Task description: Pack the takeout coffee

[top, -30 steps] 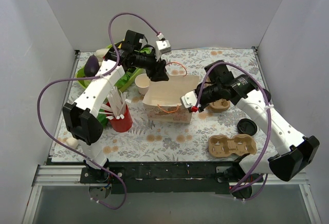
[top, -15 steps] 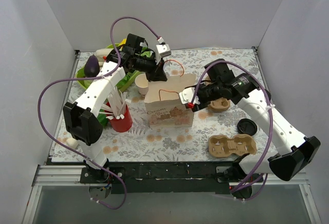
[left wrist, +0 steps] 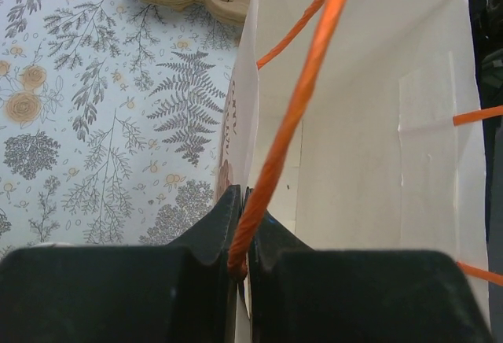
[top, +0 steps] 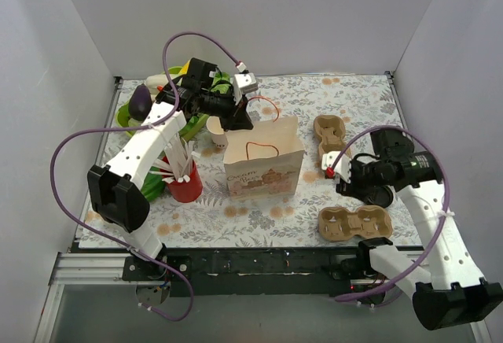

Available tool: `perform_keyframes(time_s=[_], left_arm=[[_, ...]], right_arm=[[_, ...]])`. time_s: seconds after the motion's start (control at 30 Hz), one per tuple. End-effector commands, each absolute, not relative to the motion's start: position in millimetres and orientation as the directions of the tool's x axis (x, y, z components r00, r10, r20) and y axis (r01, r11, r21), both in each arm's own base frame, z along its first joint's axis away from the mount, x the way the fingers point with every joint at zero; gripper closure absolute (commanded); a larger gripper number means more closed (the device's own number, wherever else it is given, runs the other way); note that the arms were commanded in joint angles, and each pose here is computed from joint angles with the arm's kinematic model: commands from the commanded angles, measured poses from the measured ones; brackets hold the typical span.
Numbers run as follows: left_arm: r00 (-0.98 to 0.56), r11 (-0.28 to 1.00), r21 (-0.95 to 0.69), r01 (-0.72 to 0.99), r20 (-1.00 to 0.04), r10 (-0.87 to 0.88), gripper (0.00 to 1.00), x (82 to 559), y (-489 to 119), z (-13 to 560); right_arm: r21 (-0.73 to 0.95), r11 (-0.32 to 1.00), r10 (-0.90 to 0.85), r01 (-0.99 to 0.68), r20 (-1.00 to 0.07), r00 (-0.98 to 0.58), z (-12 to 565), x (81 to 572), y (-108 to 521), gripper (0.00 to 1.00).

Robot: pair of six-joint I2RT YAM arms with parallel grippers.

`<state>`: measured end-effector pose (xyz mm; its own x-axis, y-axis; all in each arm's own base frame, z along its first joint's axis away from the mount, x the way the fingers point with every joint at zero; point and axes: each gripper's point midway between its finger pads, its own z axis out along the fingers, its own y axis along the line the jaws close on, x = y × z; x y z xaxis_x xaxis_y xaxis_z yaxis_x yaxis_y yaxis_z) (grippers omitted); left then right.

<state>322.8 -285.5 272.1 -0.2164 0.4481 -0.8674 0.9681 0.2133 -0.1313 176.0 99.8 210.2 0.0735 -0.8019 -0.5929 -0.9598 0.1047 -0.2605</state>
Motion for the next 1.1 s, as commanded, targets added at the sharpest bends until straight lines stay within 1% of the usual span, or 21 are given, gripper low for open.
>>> perform_keyframes(time_s=[0.0, 0.1, 0.27, 0.33, 0.5, 0.63, 0.83, 0.93, 1.07], left_arm=[[-0.157, 0.171, -0.093, 0.981, -0.899, 0.41, 1.0, 308, -287, 293], [-0.16, 0.164, -0.1, 0.981, -0.898, 0.411, 1.0, 309, -289, 288], [-0.159, 0.165, -0.098, 0.981, -0.898, 0.411, 1.0, 312, -290, 289], [-0.162, 0.171, -0.098, 0.98, -0.896, 0.414, 1.0, 312, -290, 288], [-0.176, 0.182, -0.108, 0.977, -0.891, 0.419, 1.0, 311, -288, 284], [-0.18, 0.185, -0.11, 0.977, -0.889, 0.421, 1.0, 311, -288, 282], [-0.186, 0.186, -0.117, 0.976, -0.888, 0.419, 1.0, 310, -288, 281], [-0.187, 0.185, -0.118, 0.976, -0.888, 0.419, 1.0, 310, -288, 281], [-0.19, 0.189, -0.119, 0.975, -0.887, 0.42, 1.0, 310, -288, 280]], right_arm=[[-0.151, 0.053, -0.891, -0.987, -0.453, 0.022, 156, 146, 66, 0.45], [-0.108, 0.006, -0.914, -0.994, -0.404, 0.038, 135, 138, 57, 0.45], [-0.032, -0.049, -0.938, -0.998, -0.341, 0.057, 108, 131, 43, 0.51], [-0.014, -0.094, -0.947, -0.995, -0.307, 0.094, 98, 126, 35, 0.53], [0.009, -0.154, -0.954, -0.988, -0.263, 0.146, 86, 121, 25, 0.5], [0.029, -0.185, -0.952, -0.982, -0.253, 0.172, 82, 120, 23, 0.5], [0.063, -0.196, -0.953, -0.978, -0.249, 0.175, 75, 116, 21, 0.5], [0.063, -0.175, -0.958, -0.983, -0.242, 0.155, 71, 118, 20, 0.47], [0.057, -0.157, -0.96, -0.986, -0.245, 0.139, 68, 119, 21, 0.45]])
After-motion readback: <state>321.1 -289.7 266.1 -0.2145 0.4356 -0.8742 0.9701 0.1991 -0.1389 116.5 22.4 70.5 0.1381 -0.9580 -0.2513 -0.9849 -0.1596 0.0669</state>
